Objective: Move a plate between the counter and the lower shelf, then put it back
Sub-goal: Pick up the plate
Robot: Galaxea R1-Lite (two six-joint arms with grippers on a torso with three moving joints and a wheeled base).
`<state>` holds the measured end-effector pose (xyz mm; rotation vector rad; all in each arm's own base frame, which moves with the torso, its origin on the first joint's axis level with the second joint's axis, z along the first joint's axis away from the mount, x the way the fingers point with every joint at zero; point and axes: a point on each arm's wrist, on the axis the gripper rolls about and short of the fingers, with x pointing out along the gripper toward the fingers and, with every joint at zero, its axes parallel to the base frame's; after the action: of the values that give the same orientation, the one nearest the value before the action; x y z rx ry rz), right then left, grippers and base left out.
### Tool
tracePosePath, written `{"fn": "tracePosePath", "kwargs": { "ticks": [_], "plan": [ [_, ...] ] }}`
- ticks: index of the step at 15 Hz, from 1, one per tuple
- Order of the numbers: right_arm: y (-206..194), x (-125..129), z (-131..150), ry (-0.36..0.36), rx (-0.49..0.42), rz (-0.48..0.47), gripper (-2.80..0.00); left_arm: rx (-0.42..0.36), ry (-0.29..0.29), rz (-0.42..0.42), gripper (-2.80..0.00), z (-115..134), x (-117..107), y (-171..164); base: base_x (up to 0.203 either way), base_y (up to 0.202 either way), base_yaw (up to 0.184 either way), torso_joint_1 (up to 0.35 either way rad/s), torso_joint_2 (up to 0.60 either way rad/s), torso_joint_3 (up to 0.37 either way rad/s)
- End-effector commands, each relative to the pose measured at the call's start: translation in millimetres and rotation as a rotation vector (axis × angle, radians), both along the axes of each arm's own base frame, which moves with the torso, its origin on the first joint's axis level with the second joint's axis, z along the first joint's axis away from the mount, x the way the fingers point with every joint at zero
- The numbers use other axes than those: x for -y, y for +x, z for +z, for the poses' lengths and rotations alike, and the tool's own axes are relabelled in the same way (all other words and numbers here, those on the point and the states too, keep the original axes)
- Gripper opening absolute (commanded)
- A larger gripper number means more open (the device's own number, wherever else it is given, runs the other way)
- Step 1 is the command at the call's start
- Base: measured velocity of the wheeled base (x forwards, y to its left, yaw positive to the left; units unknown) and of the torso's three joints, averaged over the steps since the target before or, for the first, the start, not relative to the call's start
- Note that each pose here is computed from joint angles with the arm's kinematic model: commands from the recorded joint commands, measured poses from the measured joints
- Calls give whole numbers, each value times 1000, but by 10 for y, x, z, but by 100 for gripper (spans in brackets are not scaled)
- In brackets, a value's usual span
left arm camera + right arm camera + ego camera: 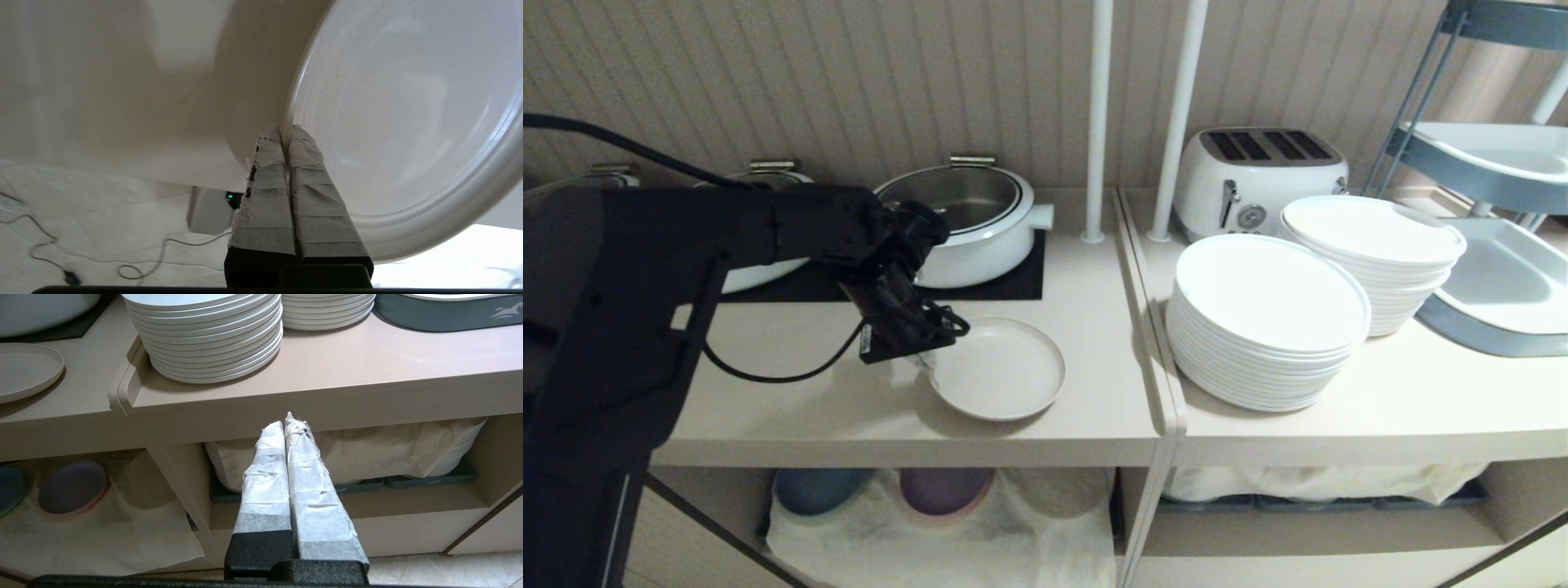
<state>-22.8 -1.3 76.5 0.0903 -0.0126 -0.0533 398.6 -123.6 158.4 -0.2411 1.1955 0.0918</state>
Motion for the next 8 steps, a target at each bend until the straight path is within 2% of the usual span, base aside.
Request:
{"fn": "tracePosePath", "kwargs": {
  "ticks": [1, 4, 8],
  "plan": [
    [0, 0, 1, 0, 1, 0, -280, 9, -24, 35, -280, 74, -6, -34, 0, 0, 0, 0, 0, 0],
    [0, 0, 1, 0, 1, 0, -280, -26, -65, 62, -280, 106, -16, -82, 0, 0, 0, 0, 0, 0],
    [0, 0, 1, 0, 1, 0, -280, -30, -100, 82, -280, 161, -22, -119, 0, 0, 0, 0, 0, 0]
  ]
}}
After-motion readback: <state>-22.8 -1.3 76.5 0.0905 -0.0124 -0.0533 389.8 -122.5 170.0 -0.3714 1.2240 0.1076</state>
